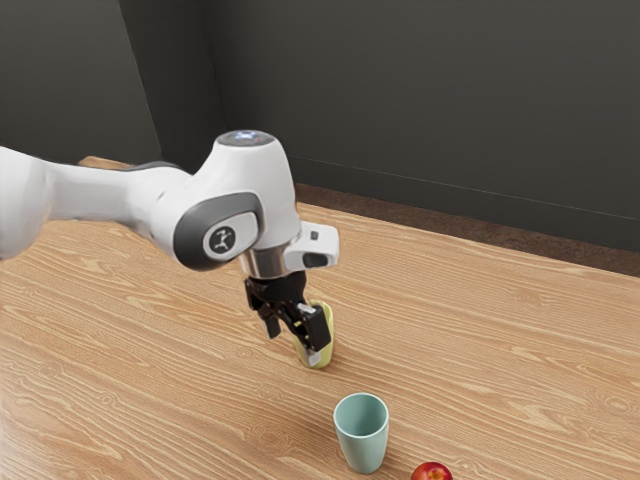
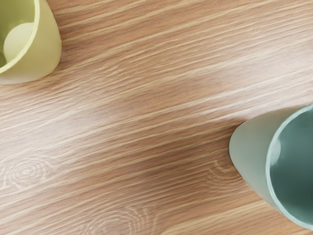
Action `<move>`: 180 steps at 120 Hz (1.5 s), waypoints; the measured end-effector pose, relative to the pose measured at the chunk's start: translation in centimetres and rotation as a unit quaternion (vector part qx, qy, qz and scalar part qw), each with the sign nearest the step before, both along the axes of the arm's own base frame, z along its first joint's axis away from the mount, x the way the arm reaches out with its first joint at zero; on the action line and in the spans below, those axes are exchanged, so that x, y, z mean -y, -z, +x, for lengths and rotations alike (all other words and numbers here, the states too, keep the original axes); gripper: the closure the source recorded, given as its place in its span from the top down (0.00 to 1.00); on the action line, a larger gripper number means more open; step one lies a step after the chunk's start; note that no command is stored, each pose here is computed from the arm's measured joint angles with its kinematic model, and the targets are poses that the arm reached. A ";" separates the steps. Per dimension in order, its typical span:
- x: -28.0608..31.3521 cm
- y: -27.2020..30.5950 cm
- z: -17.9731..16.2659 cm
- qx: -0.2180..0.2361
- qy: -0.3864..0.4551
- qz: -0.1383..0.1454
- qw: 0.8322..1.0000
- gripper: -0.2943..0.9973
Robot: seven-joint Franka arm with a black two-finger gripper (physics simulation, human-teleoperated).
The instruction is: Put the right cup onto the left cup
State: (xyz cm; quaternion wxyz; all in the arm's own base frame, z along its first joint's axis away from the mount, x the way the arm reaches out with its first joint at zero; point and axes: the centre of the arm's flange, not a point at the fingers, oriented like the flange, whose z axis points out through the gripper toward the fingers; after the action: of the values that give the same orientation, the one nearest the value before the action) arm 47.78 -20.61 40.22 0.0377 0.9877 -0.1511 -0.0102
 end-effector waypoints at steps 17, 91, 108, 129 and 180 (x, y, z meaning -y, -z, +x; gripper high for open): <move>2.2 1.8 -0.7 -0.004 -0.004 -0.012 1.000 0.77; 6.0 8.8 -0.5 -0.024 -0.019 -0.027 0.999 0.77; 6.1 9.2 -0.3 -0.022 -0.024 -0.029 0.999 0.58; 6.1 9.1 -0.2 -0.017 -0.027 -0.030 0.999 0.31; 6.1 7.6 -0.3 -0.003 -0.030 -0.029 0.999 0.18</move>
State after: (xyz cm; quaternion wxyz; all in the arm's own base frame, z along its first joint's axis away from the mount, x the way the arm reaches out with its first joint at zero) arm 47.53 -26.75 32.65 0.0669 0.9903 -0.1212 -0.0080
